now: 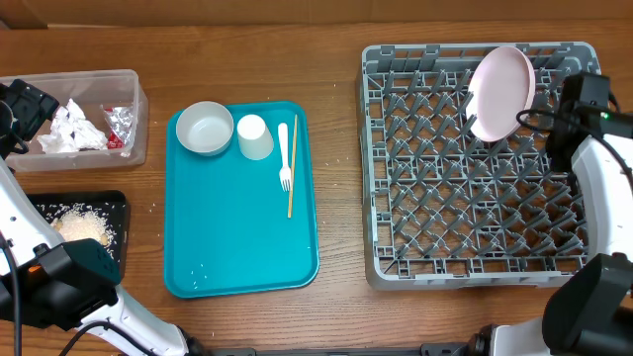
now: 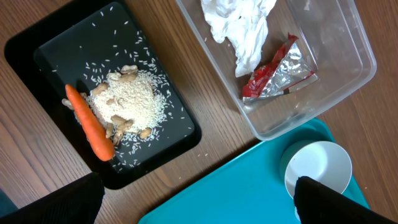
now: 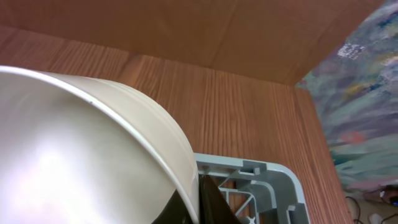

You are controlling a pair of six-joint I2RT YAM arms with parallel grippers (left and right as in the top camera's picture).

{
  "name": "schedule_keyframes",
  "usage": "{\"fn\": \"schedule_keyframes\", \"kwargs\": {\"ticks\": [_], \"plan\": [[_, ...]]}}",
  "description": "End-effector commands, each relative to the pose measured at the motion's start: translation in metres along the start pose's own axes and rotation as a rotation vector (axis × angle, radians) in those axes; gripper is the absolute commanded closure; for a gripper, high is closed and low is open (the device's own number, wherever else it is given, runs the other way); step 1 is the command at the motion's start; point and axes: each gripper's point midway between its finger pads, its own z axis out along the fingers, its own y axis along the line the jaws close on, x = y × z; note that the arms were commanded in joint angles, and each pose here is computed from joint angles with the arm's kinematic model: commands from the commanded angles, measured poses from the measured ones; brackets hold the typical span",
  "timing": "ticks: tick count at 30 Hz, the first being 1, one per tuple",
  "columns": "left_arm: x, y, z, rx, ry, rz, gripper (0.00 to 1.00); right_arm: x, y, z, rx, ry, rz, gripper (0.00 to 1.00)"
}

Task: Sort waste into correct bins and load items into the dishwasher rack
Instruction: 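Lower the bowl upright at the rack's right edge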

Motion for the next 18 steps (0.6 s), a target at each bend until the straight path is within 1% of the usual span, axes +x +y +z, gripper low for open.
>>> {"fn": "schedule_keyframes", "kwargs": {"ticks": [1,4,7,10,18], "plan": [[0.000,0.000,0.002,-0.012,-0.001,-0.006,0.00,-0.008,-0.009,0.001,0.039,-0.071,0.059,0.95],[0.000,0.000,0.002,-0.012,-0.001,-0.006,0.00,-0.004,-0.011,0.004,0.053,-0.089,0.059,0.95],[0.000,0.000,0.002,-0.012,-0.001,-0.006,0.00,0.000,-0.018,0.010,0.092,-0.138,0.048,0.94],[0.000,0.000,0.002,-0.012,-0.001,-0.006,0.00,0.002,-0.024,0.014,0.123,-0.180,0.032,0.89],[0.000,0.000,0.002,-0.012,-0.001,-0.006,0.00,0.016,-0.024,0.019,0.123,-0.165,0.018,0.87]]}}
